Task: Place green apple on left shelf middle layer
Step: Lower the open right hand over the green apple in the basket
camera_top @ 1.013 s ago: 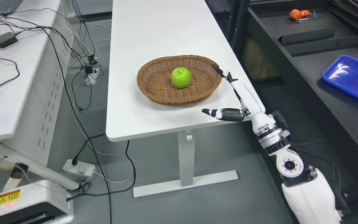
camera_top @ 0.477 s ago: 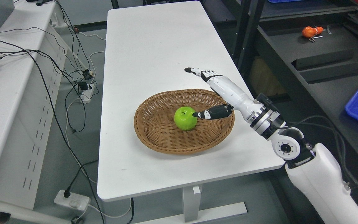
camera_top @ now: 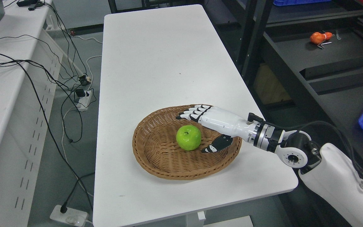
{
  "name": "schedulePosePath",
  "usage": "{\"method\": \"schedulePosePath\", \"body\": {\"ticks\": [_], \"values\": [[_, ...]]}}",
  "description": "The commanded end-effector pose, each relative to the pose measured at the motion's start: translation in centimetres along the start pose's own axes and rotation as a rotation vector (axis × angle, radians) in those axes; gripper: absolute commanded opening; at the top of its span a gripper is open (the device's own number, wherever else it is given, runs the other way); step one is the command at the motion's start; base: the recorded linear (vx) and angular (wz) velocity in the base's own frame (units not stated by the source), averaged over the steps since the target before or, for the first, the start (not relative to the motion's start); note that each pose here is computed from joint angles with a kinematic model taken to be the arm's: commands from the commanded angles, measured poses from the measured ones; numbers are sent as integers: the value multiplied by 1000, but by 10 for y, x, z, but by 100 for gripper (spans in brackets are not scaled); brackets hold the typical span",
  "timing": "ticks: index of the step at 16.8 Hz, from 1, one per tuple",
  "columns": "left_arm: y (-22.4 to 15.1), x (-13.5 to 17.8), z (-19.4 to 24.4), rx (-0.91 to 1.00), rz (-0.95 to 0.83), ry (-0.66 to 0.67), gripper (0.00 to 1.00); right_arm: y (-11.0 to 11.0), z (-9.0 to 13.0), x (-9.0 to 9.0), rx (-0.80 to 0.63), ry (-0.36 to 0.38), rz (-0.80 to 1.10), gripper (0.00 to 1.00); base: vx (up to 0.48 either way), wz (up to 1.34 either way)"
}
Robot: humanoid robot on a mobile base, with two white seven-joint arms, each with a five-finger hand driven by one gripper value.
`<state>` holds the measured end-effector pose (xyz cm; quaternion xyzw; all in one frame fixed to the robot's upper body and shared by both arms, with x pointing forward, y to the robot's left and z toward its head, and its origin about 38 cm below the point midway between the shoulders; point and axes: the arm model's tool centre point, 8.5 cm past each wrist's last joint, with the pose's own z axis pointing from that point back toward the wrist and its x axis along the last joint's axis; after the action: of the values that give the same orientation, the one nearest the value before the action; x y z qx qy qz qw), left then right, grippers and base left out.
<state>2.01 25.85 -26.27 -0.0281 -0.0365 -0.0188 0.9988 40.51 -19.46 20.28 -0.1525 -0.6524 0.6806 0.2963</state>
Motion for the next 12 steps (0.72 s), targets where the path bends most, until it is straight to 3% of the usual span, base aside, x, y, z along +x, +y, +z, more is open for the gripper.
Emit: {"method": "schedulePosePath", "body": {"ticks": [1, 6, 12], "values": [[11, 8, 1, 19, -3, -11, 100, 34, 7, -15, 246, 22, 119, 100, 60, -64], [11, 8, 1, 19, -3, -11, 100, 32, -5, -7, 287, -20, 153, 100, 42, -17], [11, 8, 1, 18, -3, -13, 100, 34, -47, 9, 319, -95, 180, 100, 9, -1]]}}
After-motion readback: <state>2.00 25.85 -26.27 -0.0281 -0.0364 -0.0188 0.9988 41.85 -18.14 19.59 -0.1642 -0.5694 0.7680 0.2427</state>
